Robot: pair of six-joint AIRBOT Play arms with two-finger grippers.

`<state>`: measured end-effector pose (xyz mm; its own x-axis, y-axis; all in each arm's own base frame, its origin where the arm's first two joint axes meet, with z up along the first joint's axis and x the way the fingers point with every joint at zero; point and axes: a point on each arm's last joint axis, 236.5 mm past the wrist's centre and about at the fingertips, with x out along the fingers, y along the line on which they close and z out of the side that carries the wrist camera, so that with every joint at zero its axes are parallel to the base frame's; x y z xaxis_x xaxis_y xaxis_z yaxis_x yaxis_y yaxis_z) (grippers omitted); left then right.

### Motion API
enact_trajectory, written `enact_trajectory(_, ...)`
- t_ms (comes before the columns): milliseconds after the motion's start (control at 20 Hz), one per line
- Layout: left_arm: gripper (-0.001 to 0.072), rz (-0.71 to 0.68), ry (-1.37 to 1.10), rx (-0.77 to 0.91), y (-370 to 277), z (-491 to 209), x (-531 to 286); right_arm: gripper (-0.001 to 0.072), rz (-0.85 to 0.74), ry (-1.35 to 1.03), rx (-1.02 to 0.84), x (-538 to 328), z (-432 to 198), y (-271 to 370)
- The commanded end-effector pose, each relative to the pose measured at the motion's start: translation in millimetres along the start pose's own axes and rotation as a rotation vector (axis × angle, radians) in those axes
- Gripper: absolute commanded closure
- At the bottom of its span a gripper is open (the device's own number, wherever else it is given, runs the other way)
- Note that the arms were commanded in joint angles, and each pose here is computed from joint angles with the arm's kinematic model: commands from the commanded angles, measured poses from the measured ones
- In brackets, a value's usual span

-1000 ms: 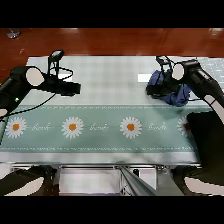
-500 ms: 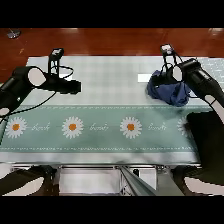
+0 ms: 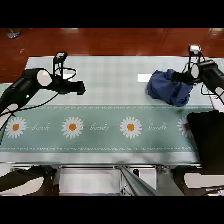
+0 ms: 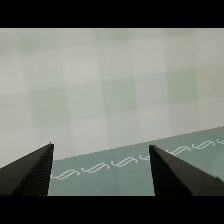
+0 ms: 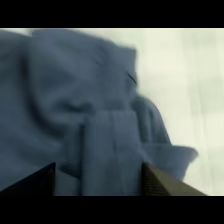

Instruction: Fold the shirts.

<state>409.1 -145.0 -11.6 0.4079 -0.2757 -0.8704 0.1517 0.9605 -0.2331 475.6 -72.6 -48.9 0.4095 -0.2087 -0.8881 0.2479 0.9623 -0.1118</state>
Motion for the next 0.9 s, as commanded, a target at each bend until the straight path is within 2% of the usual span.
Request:
enact_trajectory(0,0.0002,0.01,0.006,-0.017,8.5,-0.1,2.6,0.0092,0.084,0.298,0.084,31.7,-69.4,-5.8)
enact_trajectory(50,0.0002,0.015,0.02,-0.025,12.7,-2.8,1.7,0.0118,0.141,0.355,0.066,33.7,-82.9,6.5)
enact_trajectory(100,0.0002,0.021,0.053,-0.035,17.6,-9.4,-0.7,0.0315,0.184,0.373,0.031,30.0,-86.5,15.1)
enact_trajectory(150,0.0002,0.028,0.1,-0.053,24.8,-17.3,-7.7,0.0674,0.213,0.372,-0.002,20.3,-80.8,19.1)
enact_trajectory(300,0.0002,0.043,0.176,-0.103,42.7,-29.9,-42.9,0.0668,0.232,0.243,-0.037,-35.8,-19.8,15.4)
enact_trajectory(450,0.0003,0.024,0.1,-0.103,35.2,-25.9,-88.7,0.0668,0.367,-0.091,0.019,-147.2,69.4,32.0)
enact_trajectory(550,0.0003,0.005,0.026,-0.075,20.9,-31.1,-118.9,0.0668,0.436,-0.318,-0.014,-237.8,105.1,40.3)
enact_trajectory(700,0.0003,-0.049,-0.053,-0.05,-5.3,-60.8,-150.4,0.0668,0.49,-0.645,-0.085,-378.1,121.4,44.5)
enact_trajectory(850,0.0003,-0.081,-0.077,-0.069,-18.5,-94.3,-162.0,0.0669,0.529,-0.859,-0.165,-479.8,107.7,50.3)
